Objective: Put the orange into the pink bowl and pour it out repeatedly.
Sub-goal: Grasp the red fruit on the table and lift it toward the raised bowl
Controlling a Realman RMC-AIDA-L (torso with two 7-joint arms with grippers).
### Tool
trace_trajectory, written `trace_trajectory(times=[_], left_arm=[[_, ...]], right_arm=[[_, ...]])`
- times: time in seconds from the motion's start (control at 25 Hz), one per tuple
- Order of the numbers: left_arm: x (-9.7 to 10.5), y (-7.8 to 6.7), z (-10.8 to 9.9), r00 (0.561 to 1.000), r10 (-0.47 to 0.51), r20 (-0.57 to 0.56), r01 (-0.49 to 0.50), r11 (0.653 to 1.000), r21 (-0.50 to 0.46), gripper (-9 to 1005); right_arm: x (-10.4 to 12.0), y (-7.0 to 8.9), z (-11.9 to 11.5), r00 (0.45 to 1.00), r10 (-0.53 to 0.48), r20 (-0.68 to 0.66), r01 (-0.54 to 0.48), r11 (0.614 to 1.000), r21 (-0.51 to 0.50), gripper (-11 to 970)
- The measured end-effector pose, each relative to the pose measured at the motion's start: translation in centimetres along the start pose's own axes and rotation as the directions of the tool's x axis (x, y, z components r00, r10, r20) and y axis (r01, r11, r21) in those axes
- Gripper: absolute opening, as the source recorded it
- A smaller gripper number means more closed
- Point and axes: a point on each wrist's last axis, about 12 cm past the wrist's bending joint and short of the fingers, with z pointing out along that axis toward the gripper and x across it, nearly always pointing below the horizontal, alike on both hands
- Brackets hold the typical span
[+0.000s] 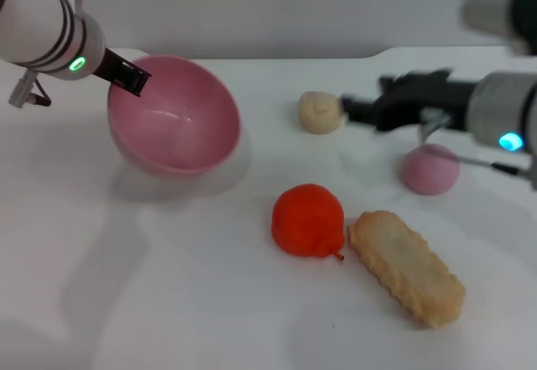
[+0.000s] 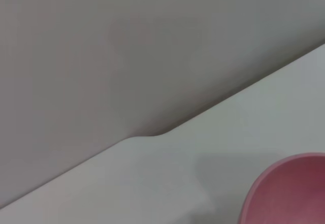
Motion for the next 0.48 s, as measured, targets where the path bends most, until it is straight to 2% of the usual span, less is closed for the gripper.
trace_trajectory(times=[0.28,0.48], left_arm=[[-0.4,0.6,0.2,1.000,0.011,-0.004,-0.011,1.000,-0.012,42],[-0.4,0.8,0.2,1.000,0.017,-0.005,-0.017,0.999,-0.031,42]], right_arm=[[0.5,1.8,1.8,0.995,-0.008,-0.102,0.001,0.998,-0.070,720],[1.7,2.2,3.7,0.974,-0.007,-0.226,-0.014,0.996,-0.093,811]])
